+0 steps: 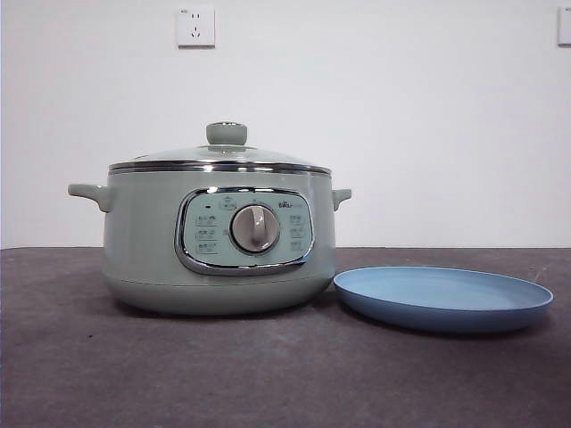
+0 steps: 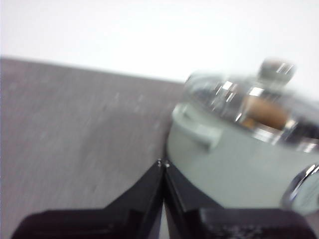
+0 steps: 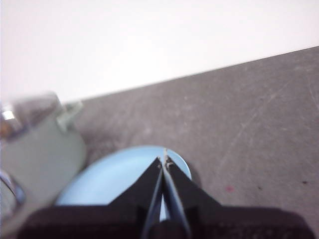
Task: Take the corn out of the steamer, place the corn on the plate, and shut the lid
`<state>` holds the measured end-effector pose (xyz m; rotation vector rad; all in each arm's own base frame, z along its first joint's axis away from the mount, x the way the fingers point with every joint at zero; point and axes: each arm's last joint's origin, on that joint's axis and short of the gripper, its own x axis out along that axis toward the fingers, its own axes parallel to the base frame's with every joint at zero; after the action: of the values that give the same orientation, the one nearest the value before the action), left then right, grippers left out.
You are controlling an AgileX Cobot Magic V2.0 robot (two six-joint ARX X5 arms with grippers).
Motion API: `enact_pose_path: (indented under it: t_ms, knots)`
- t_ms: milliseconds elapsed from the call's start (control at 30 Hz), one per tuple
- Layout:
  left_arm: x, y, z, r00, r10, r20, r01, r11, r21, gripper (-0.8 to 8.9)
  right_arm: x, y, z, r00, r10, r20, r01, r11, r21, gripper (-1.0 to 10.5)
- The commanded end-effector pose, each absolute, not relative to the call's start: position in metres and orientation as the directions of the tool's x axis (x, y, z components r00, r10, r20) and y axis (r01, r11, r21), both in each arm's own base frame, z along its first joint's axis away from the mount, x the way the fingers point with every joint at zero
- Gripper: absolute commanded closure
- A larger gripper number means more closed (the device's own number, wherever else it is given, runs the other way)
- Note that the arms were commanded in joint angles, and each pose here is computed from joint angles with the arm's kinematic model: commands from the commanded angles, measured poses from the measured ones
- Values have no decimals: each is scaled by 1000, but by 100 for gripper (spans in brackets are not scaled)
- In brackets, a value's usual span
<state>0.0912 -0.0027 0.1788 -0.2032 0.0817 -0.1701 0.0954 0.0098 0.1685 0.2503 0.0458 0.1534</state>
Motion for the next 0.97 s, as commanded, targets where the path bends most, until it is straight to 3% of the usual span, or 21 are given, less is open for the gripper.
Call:
enact_pose_path:
  t_ms: [33, 200, 400, 600, 767, 967]
  knots:
    - [87, -3, 198, 984, -180, 0, 175, 956, -237, 820, 92, 10, 187, 986, 158, 47, -165, 933, 320, 957]
    - [77, -4, 232, 975, -205, 83, 220, 945, -243, 820, 88, 10, 218, 976, 193, 99, -215, 919, 331, 957]
    - [70, -7, 272, 953, -290, 90, 303, 924, -231, 820, 91, 15, 268, 935, 346, 84, -354, 881, 313, 957]
    - [73, -10, 310, 911, -412, 31, 407, 881, -241, 820, 107, 22, 317, 837, 544, -57, -512, 816, 270, 957]
    - [82, -13, 337, 847, -531, -38, 501, 819, -279, 820, 125, 28, 355, 703, 690, -174, -642, 720, 264, 957]
    - [94, -15, 362, 772, -618, -146, 557, 770, -311, 820, 142, 33, 387, 599, 748, -287, -700, 663, 266, 957]
